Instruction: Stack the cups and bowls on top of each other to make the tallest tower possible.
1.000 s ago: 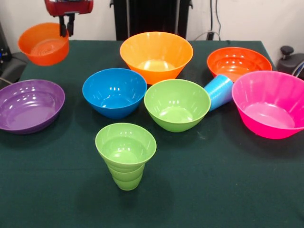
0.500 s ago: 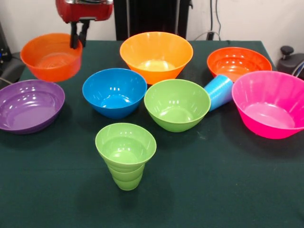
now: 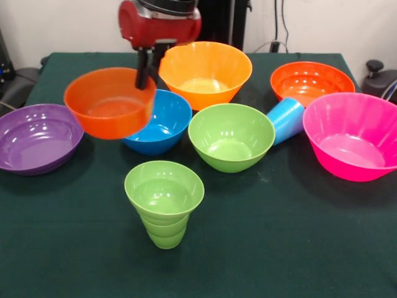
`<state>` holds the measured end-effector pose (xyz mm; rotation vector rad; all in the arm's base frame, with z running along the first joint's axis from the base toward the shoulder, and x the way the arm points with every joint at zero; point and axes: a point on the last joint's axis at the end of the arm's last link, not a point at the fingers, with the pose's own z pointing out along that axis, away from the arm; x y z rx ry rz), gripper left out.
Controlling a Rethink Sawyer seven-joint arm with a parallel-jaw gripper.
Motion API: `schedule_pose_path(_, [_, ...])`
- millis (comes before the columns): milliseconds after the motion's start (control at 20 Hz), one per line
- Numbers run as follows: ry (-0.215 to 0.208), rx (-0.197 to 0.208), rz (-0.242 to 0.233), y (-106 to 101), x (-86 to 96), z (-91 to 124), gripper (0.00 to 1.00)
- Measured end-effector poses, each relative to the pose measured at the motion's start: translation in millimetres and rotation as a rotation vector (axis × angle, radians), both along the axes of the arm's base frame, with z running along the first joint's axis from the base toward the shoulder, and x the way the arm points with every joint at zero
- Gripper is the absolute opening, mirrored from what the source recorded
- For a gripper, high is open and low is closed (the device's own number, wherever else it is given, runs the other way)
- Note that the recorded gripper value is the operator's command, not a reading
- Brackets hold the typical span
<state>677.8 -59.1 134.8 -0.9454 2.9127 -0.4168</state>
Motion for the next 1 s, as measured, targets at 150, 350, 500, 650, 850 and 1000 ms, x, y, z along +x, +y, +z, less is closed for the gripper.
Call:
schedule_pose_path(150, [0.0, 0.008, 0.01, 17, 15.4, 2, 0.0])
schedule_pose_path(350, [0.013, 0.011, 0.023, 35, 31.1, 2, 0.0])
schedule_pose_path(500, [0.007, 0.009, 0.024, 39, 41.1, -3, 0.0])
schedule_pose_path(650, [0.001, 0.006, 0.023, 43, 52.7, -14, 0.0])
schedule_pose_path(850, [-0.001, 0.008, 0.013, 50, 65.8, -38, 0.0])
schedule_pose_path(1000, [0.007, 0.014, -0.003, 54, 67.4, -53, 0.0])
